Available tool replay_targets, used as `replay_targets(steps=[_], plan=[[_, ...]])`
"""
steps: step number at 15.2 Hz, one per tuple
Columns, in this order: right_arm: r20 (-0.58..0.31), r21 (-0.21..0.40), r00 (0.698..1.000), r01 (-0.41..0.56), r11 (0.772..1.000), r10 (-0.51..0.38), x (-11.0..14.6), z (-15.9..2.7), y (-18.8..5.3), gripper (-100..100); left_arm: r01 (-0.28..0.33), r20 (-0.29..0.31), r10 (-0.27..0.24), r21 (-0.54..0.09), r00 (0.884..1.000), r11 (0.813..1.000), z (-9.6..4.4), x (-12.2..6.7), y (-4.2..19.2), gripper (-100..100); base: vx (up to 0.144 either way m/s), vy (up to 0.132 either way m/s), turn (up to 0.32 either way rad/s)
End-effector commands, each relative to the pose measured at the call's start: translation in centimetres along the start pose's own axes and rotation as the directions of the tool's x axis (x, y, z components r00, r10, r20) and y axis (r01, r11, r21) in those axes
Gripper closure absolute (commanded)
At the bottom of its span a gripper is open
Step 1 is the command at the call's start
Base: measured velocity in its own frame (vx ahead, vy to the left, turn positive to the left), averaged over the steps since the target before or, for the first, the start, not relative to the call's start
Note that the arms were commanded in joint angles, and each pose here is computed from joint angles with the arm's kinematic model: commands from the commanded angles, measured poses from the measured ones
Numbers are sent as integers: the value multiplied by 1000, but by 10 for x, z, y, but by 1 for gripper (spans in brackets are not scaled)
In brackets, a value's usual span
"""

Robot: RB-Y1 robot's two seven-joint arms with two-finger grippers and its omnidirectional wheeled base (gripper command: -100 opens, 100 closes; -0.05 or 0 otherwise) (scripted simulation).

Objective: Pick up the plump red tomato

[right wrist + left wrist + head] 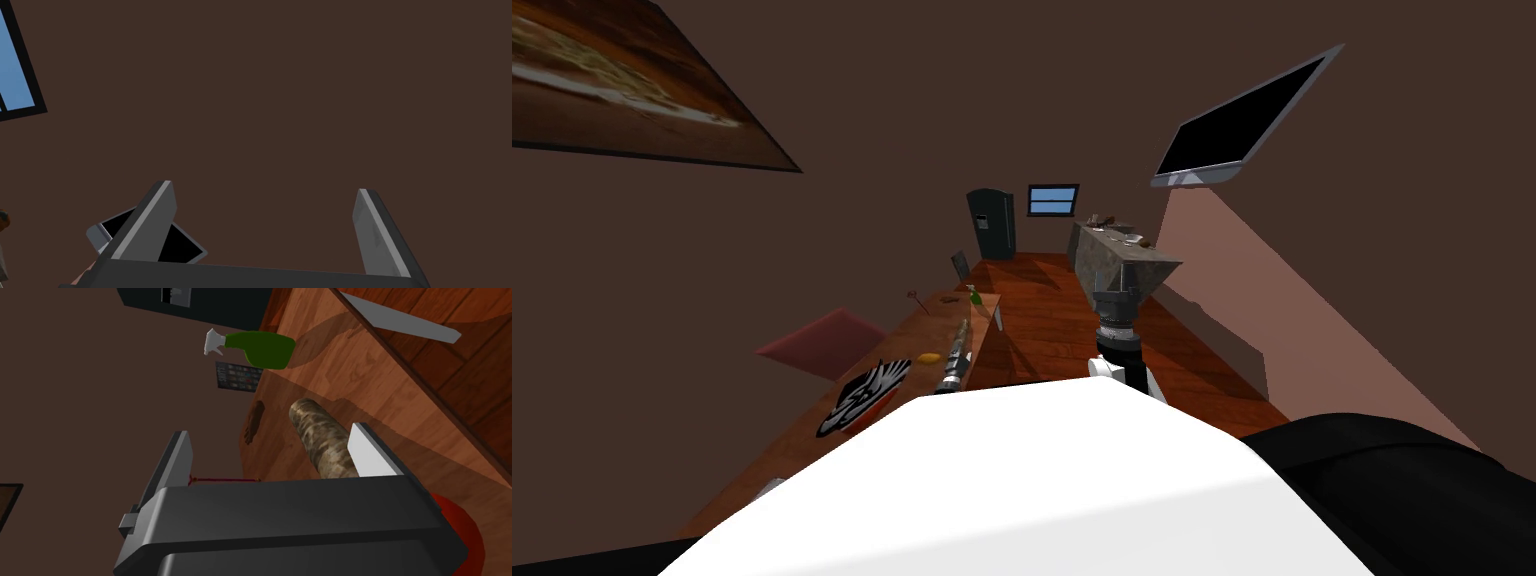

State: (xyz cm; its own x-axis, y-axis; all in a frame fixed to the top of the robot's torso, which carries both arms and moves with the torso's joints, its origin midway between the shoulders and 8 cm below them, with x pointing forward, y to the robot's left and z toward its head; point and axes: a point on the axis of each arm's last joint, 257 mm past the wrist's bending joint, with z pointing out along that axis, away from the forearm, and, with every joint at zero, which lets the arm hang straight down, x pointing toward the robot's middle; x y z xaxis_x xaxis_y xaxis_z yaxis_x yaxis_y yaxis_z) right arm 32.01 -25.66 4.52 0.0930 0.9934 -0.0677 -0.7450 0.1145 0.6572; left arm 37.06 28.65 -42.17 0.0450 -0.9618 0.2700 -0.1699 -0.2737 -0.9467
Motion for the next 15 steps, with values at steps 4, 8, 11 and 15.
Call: replay_targets(steps=[4,8,11,15], plan=[[0,0,1000,0,1000,0,0,0,0,0,32,34,-29,-82,999,996,-10,-23,34,-100,25,17,-68],[0,0,1000,0,1000,0,0,0,0,0,64,66,-55,-144,996,988,-20,-41,60,-100,21,15,-75],[0,0,1000,0,1000,0,0,0,0,0,65,79,-52,-166,995,984,-26,-46,70,-100,21,18,-31],[0,0,1000,0,1000,0,0,0,0,0,95,116,-70,-222,991,971,-38,-65,92,-100,16,14,-62]])
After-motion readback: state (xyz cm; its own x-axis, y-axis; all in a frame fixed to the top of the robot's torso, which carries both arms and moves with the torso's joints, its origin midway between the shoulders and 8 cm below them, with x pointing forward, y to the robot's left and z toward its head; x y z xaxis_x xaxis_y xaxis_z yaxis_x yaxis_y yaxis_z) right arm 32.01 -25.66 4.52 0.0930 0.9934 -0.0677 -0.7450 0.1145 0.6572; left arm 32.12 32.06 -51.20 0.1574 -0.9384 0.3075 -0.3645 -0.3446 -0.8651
